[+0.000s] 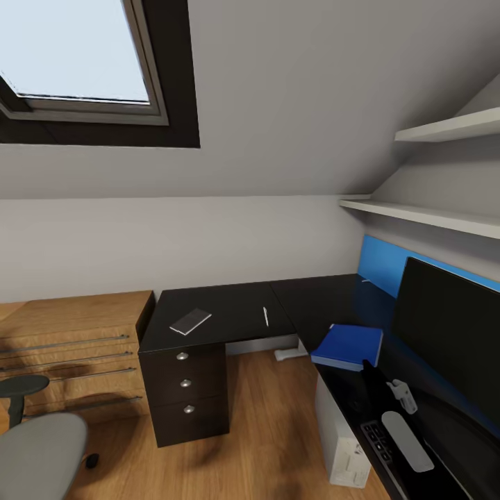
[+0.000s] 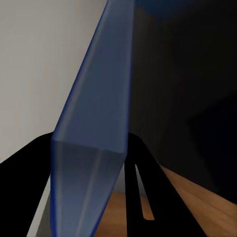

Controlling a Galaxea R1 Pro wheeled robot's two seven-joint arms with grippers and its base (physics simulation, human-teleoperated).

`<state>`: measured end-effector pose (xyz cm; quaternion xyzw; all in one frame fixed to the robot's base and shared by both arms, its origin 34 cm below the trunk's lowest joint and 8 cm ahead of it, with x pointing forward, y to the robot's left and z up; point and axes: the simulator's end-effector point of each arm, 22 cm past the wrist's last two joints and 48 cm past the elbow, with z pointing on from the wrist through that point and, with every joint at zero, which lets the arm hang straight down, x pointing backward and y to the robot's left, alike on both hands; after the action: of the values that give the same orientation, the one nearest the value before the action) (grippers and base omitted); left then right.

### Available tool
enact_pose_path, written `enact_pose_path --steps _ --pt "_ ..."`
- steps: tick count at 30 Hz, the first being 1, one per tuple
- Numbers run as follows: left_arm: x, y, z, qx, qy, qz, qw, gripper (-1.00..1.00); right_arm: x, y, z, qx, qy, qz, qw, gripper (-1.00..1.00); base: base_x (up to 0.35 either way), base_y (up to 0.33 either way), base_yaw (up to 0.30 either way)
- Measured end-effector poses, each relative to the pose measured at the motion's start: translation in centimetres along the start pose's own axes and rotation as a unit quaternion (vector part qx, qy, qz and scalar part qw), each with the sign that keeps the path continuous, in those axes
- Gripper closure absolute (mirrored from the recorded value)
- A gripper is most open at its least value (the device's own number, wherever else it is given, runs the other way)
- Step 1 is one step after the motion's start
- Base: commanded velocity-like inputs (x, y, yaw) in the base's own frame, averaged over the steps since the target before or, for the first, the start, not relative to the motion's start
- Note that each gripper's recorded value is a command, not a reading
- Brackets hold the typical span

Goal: In the bedroom, organize the workspace by keeping the computer under the desk, ensuring the monitor is on the desk, placing the keyboard on the desk next to the monitor, placing the mouse on the desk next to the keyboard, moving the folder from the swivel chair onto the desk next to the mouse, stacking the notebook on top of the folder with the pen on top of the notebook, and positioning the swivel chair next to the desk.

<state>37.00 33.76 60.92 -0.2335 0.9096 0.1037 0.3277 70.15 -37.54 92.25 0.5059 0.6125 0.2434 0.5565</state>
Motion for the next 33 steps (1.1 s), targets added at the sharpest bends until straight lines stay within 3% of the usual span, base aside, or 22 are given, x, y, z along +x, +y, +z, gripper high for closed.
enact_pose_path --steps 33 --pt "0.0 0.0 0.0 0.000 0.000 0.000 1.0000 -1.00 -1.1 -1.4 0.5 0.019 -0.011 0.011 0.9997 1.00 0.020 0.000 0.000"
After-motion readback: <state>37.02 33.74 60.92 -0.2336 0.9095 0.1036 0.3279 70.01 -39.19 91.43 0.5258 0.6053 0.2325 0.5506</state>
